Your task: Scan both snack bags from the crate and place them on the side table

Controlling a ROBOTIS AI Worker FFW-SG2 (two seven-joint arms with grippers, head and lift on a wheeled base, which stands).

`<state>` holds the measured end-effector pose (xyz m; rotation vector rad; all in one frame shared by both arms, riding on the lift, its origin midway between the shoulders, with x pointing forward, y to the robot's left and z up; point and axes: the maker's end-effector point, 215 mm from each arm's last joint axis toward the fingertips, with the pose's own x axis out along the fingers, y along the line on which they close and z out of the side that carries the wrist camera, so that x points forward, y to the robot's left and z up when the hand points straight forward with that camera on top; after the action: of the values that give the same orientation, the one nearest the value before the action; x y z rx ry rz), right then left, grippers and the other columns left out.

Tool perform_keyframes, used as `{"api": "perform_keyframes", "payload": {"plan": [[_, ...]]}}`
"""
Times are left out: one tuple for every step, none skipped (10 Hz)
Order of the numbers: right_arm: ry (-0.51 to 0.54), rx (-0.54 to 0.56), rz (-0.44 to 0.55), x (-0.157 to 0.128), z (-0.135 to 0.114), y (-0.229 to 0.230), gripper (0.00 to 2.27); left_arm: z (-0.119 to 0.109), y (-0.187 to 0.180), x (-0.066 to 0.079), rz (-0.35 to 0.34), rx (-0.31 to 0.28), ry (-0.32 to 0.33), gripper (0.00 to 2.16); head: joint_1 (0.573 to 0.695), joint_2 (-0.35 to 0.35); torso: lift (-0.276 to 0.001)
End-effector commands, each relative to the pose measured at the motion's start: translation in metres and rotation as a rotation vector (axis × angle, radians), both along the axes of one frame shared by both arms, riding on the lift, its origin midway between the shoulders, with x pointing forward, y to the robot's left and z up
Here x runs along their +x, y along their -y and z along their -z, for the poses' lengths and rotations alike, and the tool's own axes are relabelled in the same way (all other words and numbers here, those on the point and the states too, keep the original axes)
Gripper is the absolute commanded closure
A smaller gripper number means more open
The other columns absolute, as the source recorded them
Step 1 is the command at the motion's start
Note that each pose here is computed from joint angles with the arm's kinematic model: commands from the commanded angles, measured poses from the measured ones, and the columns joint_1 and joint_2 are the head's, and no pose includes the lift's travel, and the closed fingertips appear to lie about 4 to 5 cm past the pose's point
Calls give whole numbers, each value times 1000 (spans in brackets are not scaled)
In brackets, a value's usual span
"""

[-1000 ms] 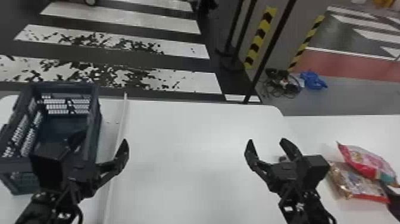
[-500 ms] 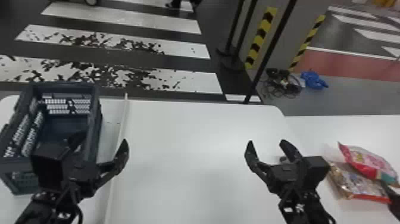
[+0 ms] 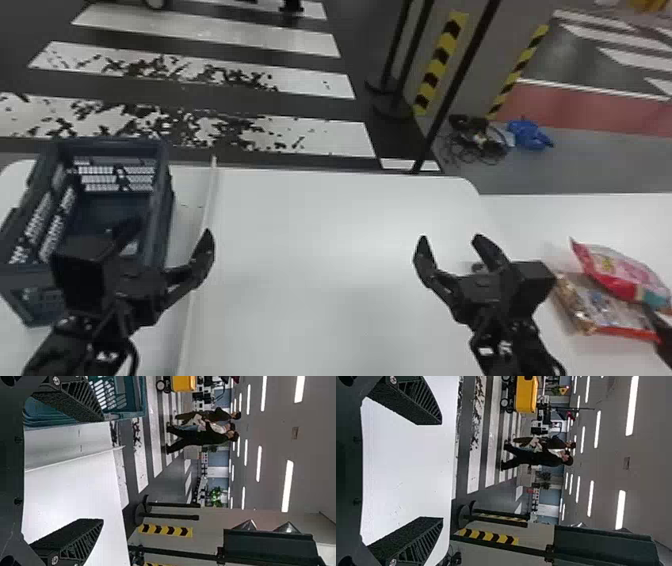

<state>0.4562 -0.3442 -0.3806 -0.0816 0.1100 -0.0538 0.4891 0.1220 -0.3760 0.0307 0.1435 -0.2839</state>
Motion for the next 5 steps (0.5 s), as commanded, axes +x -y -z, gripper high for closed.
{"api": "perform_keyframes", "payload": {"plan": [[-2, 2, 7, -1, 1, 2, 63, -1, 0, 1, -1, -1, 1, 90, 695, -257, -98], [-2, 1, 8, -1, 1, 3, 63, -1, 0, 2, -1, -1, 2, 90, 695, -257, -98], [-2, 2, 7, 0, 1, 2, 63, 0, -1, 2, -1, -1, 0, 90, 695, -259, -98], [-3, 3, 7, 0, 2, 3, 63, 1, -1, 2, -1, 1, -3, 90, 695, -259, -98], [-3, 4, 7, 0, 3, 3, 63, 1, -1, 2, -1, 1, -3, 90, 695, -259, -98]]}}
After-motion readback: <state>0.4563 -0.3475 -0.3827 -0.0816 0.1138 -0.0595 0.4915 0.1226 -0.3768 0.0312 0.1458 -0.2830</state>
